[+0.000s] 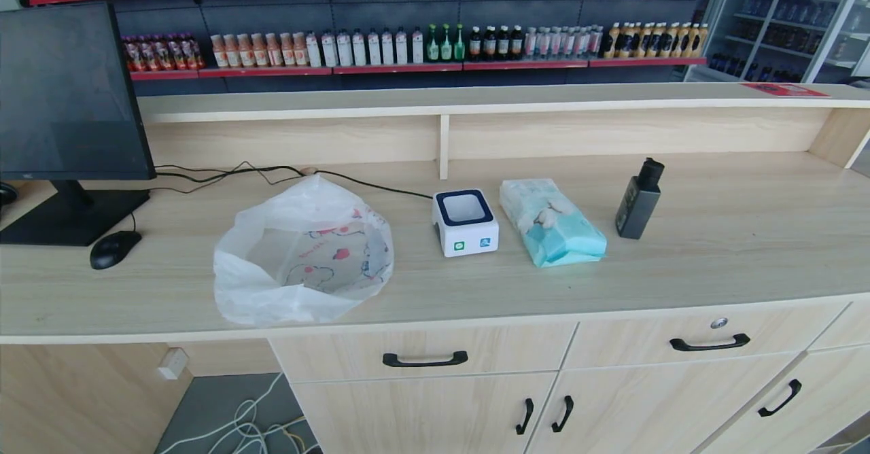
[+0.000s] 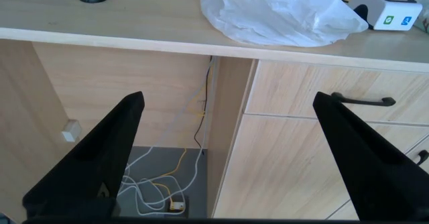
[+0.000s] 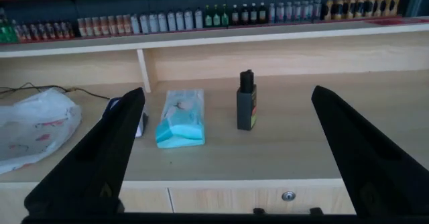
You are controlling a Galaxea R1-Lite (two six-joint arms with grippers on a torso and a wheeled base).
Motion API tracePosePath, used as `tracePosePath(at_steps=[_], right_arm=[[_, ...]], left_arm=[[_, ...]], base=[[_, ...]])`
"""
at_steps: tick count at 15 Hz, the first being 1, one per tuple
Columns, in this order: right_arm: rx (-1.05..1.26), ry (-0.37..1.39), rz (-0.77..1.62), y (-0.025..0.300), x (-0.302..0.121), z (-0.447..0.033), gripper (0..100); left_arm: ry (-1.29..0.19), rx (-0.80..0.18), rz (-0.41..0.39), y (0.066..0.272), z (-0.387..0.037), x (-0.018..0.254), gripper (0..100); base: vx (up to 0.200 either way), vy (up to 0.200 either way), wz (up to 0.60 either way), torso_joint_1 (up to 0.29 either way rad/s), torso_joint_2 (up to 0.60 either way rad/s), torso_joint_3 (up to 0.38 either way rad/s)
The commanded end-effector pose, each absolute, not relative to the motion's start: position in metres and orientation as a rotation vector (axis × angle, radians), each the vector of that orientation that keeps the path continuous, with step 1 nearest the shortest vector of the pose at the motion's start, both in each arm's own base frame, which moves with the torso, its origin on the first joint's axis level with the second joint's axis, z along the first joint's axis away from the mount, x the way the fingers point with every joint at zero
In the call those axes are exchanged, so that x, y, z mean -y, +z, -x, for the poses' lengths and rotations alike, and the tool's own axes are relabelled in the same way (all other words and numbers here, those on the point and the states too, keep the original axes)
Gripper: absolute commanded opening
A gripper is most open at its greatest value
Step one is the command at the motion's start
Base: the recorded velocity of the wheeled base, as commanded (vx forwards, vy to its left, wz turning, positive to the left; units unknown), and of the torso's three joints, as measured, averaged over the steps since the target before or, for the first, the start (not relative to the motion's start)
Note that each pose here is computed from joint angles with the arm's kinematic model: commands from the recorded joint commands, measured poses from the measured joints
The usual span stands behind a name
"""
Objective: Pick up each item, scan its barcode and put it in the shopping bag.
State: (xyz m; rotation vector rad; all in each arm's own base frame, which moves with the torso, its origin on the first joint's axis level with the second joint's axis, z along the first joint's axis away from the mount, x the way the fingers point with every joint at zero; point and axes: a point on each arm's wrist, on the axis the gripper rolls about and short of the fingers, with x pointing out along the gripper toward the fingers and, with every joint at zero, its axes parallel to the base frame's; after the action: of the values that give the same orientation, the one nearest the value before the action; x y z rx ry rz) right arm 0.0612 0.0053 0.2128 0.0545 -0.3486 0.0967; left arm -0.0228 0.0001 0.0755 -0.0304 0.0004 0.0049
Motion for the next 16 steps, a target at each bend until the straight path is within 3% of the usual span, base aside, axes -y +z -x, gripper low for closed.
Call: tracePosePath(at_steps=[1, 5, 9, 12, 16], right_arm=[[0.366, 0.136, -0.054, 0.214, -0.018, -0.141, 100], [0.445, 0.138, 0.000, 0.214, -0.026, -0.184, 100], [0.448, 0.248, 0.022, 0.217, -0.056, -0.207, 100], [0.354, 0.359, 0.021, 0.195, -0.083, -0.214, 100], [0.281, 0.355, 0.046, 0.175, -0.100, -0.240, 100]], left_arm=[[0.005, 0.000, 0.031, 0.075, 0.023, 0.000, 100], [0.005, 0.000, 0.031, 0.075, 0.023, 0.000, 100], [0.005, 0.000, 0.031, 0.075, 0.023, 0.000, 100], [0.005, 0.000, 0.031, 0.075, 0.023, 0.000, 100], [0.005, 0.000, 0.029, 0.075, 0.023, 0.000, 100]], base=[[0.000, 0.000, 0.00, 0.000, 0.00, 0.000], [0.000, 0.000, 0.00, 0.000, 0.00, 0.000], [0.000, 0.000, 0.00, 0.000, 0.00, 0.000], [0.000, 0.000, 0.00, 0.000, 0.00, 0.000], [0.000, 0.000, 0.00, 0.000, 0.00, 0.000]])
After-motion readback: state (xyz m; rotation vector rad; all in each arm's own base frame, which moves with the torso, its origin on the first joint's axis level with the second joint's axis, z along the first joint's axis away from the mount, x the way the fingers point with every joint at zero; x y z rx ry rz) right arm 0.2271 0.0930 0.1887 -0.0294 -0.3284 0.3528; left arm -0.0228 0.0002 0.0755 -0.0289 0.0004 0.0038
